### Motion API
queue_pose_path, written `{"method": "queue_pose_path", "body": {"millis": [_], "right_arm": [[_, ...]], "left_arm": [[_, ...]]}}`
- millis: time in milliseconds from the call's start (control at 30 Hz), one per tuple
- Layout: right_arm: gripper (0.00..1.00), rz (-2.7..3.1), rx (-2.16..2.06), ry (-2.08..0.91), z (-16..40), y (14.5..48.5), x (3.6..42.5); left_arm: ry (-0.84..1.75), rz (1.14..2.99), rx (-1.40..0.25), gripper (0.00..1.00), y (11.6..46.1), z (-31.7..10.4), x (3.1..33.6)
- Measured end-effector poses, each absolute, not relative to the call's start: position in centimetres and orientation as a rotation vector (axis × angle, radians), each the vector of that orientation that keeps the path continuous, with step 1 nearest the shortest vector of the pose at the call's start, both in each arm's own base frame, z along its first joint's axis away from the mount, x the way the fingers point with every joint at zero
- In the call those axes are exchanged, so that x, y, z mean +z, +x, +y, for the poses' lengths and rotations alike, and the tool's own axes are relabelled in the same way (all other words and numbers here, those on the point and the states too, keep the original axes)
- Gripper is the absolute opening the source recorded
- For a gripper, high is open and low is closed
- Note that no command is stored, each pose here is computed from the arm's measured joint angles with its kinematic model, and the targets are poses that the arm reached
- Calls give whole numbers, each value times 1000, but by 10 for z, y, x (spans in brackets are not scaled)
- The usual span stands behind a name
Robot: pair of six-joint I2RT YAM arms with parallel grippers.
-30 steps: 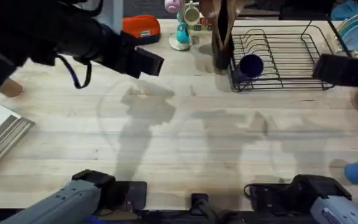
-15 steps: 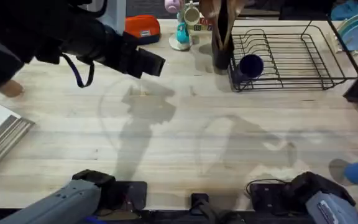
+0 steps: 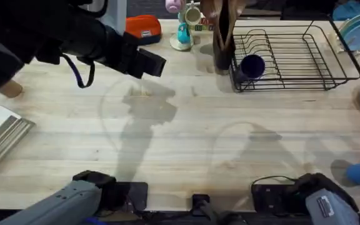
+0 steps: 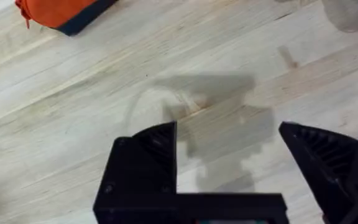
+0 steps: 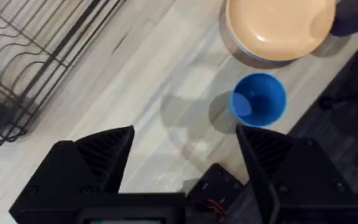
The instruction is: Pick up the cup on the table and put them onto the rack.
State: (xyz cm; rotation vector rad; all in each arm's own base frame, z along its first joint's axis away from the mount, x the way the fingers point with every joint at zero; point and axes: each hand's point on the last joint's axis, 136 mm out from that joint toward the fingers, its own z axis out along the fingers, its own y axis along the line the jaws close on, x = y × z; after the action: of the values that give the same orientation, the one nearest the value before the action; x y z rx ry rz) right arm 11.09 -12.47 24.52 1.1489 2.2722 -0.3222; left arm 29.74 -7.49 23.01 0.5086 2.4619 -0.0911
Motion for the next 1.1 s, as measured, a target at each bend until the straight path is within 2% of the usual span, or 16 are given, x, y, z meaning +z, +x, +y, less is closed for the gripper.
{"method": "queue_pose_path", "body": {"millis": [500,933,1100], "right_arm": [[996,2393,-395,1255,-149,108,225],[996,2361,-410,1494,-171,86,213],[996,2377,-400,1510,-180,91,207]], "left_arm": [[508,2462,-91,994,298,-75,230],[507,2458,-91,994,298,-75,231],[507,2457,-91,994,298,-75,231]]}}
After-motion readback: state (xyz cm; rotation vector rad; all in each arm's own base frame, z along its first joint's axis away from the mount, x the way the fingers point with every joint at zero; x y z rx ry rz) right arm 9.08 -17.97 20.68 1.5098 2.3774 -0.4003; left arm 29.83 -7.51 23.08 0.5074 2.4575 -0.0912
